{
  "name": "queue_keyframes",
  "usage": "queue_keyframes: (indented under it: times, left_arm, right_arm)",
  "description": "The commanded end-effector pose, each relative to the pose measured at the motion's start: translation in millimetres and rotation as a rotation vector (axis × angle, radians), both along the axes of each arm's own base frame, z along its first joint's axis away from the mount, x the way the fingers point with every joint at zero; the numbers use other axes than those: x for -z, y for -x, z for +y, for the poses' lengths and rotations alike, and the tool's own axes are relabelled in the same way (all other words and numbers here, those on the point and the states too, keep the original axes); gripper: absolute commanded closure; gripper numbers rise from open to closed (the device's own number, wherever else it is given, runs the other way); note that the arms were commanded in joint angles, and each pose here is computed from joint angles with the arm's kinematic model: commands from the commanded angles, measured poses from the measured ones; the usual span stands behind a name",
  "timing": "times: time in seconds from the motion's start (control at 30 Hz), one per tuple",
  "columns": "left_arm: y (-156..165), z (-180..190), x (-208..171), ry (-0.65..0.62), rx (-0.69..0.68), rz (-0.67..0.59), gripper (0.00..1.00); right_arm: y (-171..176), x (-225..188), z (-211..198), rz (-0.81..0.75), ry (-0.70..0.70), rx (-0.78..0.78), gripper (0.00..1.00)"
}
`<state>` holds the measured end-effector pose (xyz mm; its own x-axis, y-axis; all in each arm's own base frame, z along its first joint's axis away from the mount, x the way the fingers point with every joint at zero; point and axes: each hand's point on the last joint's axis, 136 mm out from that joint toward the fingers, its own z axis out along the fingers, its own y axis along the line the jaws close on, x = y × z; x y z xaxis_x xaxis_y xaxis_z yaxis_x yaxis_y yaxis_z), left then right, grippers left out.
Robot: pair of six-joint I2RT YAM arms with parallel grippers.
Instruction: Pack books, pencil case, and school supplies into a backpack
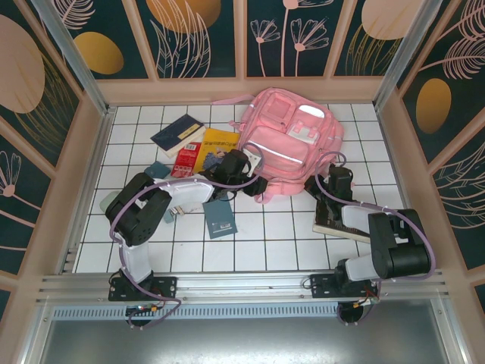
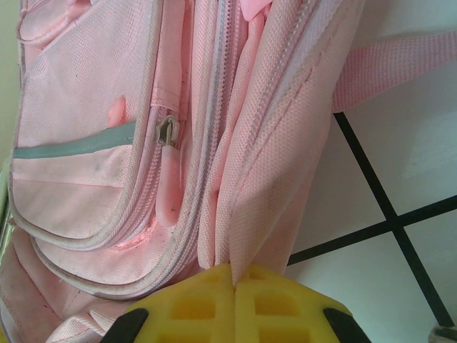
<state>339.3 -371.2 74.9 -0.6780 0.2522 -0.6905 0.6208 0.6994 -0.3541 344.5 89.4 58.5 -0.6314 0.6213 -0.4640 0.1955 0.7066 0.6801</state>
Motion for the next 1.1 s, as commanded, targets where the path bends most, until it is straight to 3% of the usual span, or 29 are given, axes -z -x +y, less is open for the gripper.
queue_keyframes:
  times: [0.0, 0.17, 0.57, 0.67, 0.73, 0.77, 1.07]
  left_arm:
    - [2, -12, -4, 0.051, 0.047, 0.023, 0.54]
    - [11, -15, -10, 0.089, 0.078, 0.037, 0.61]
    - [7, 3, 15, -0.039, 0.027, 0.042, 0.7]
    - [11, 7, 19, -0.055, 0.026, 0.051, 0.78]
    - [12, 10, 21, -0.059, 0.023, 0.051, 0.98]
    - [12, 12, 21, -0.064, 0.015, 0.049, 1.0]
    - [-5, 40, 9, -0.149, -0.13, -0.032, 1.0]
  right_arm:
    - [-6, -14, 3, -0.066, -0.012, -0.021, 1.0]
    - [-6, -13, 3, -0.065, -0.013, -0.021, 1.0]
    - [-7, -15, 4, -0.068, -0.021, -0.019, 0.98]
    - [-8, -15, 4, -0.067, -0.022, -0.015, 0.97]
    - [-9, -15, 4, -0.066, -0.023, -0.014, 0.97]
    - [-9, -15, 3, -0.066, -0.021, -0.013, 0.97]
    - [-16, -16, -12, -0.058, 0.029, 0.036, 1.0]
